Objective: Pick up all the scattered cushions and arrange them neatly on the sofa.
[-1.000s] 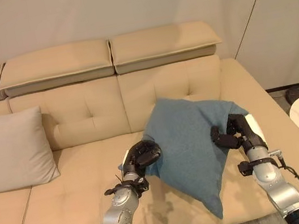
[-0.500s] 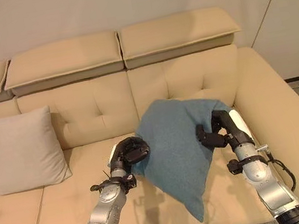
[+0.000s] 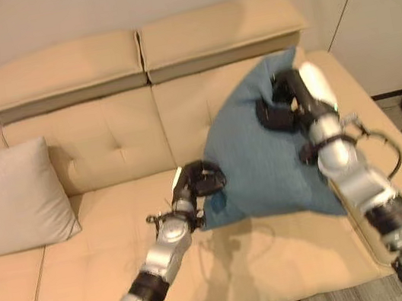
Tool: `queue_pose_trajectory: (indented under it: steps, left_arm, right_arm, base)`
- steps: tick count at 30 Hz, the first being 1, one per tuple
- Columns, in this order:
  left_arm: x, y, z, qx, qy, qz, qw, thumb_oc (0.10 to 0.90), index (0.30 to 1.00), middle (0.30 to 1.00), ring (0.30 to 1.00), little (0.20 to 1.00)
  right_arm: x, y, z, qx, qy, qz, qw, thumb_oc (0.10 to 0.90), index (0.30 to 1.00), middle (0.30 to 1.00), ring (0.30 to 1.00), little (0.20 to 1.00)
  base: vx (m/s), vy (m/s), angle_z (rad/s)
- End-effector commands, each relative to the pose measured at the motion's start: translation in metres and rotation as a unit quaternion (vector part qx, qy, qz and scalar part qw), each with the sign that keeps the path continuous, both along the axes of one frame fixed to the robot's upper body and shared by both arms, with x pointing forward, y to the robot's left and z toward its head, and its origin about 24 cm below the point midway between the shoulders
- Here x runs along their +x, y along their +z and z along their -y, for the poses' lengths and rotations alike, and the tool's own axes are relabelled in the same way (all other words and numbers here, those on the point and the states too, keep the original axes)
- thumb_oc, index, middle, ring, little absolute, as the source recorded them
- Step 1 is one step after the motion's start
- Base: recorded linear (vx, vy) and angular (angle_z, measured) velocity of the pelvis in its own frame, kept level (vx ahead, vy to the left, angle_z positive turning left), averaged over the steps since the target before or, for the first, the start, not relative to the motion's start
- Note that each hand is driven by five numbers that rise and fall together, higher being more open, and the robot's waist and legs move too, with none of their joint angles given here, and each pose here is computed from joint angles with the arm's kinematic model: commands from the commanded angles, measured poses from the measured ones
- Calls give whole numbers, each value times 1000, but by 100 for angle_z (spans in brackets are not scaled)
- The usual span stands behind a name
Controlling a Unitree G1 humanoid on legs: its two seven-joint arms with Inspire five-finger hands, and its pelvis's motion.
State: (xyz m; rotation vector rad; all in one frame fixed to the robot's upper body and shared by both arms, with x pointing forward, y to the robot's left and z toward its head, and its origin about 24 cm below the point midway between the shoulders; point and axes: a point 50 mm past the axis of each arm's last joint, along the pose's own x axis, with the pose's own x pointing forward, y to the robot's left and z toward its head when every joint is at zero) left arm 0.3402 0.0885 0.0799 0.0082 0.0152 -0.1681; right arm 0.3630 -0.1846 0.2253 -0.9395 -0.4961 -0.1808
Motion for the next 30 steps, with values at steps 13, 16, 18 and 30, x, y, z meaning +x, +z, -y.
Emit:
queue_pose_trajectory:
  steps: [13,16,18,30]
  left_arm:
    - [11,234,35,-35,10,440,897,400,300,300,300,300]
    - [25,216,42,-30,9,387,921,400,300,300,300,300]
    - [35,207,48,-48,7,342,938,400,300,300,300,300]
    - [60,181,63,-8,40,225,973,800,900,900,900,900]
  right_arm:
    - [25,105,-15,77,4,143,987,400,300,300,300,300]
    - [40,94,6,120,-36,81,989,400,300,300,300,300]
    - [45,97,12,128,-49,60,989,400,300,300,300,300]
    - [45,132,12,289,-53,78,953,800,900,900,900,900]
  base:
    - [-51,-2,0]
    - [-59,-32,0]
    - [-62,-15,8]
    - [-39,29,1]
